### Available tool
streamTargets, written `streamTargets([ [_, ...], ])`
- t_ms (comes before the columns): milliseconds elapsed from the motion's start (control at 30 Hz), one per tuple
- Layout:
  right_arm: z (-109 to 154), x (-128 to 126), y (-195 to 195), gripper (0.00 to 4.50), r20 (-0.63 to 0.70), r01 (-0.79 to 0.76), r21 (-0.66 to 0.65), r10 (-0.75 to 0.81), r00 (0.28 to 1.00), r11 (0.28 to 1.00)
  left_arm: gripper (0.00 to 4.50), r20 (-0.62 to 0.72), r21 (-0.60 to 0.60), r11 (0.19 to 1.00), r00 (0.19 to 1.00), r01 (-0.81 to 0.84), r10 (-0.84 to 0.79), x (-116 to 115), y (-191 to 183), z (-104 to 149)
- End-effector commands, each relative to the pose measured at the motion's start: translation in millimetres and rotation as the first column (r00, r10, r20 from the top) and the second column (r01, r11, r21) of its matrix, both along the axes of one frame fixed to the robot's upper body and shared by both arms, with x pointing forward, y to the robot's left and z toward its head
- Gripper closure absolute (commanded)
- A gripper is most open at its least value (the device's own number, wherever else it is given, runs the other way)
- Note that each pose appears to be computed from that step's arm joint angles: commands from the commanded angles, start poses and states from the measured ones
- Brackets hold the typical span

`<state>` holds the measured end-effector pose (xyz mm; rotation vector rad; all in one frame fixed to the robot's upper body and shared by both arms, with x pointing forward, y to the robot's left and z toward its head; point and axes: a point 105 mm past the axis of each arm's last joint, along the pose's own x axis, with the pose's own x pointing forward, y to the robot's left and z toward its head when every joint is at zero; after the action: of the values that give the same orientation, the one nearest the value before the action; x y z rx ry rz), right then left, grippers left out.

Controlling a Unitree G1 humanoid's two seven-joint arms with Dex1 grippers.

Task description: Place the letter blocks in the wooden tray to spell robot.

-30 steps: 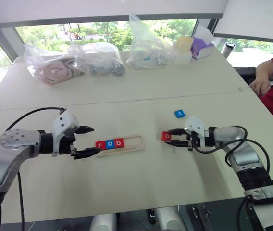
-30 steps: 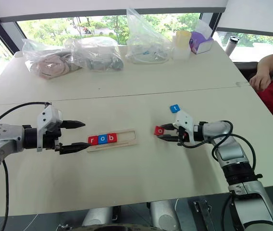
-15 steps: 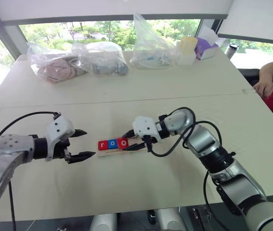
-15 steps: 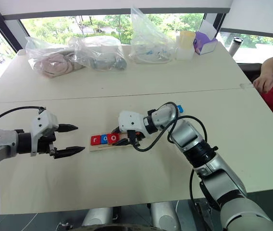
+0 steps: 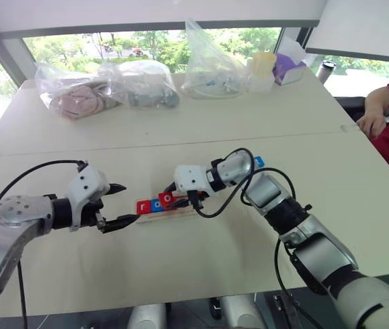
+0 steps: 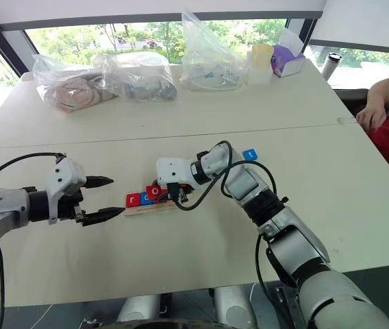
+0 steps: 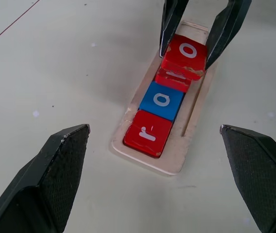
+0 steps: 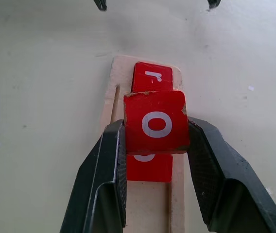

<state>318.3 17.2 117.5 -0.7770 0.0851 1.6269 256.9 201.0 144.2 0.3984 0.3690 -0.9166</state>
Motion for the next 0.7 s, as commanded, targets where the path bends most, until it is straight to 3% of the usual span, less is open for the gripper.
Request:
streamTargets([
  [33,3,5,7,3.34,0.029,-0.004,-0.005,0.004,1.000,1.000,0.00,0.023,0.008,1.000,1.000,0.014,-0.014,-3,3,12],
  [433,1,6,6,3.34,0.020,-0.017,-0.015,0.017,1.000,1.000,0.00,-0.006,0.031,0.998,0.999,0.053,-0.053,-12,0,14],
  [700,49,7,2,3.34,-0.051,0.065,0.206,-0.056,0.997,0.976,0.00,-0.007,0.020,0.998,0.999,0.052,-0.052,-13,-1,13],
])
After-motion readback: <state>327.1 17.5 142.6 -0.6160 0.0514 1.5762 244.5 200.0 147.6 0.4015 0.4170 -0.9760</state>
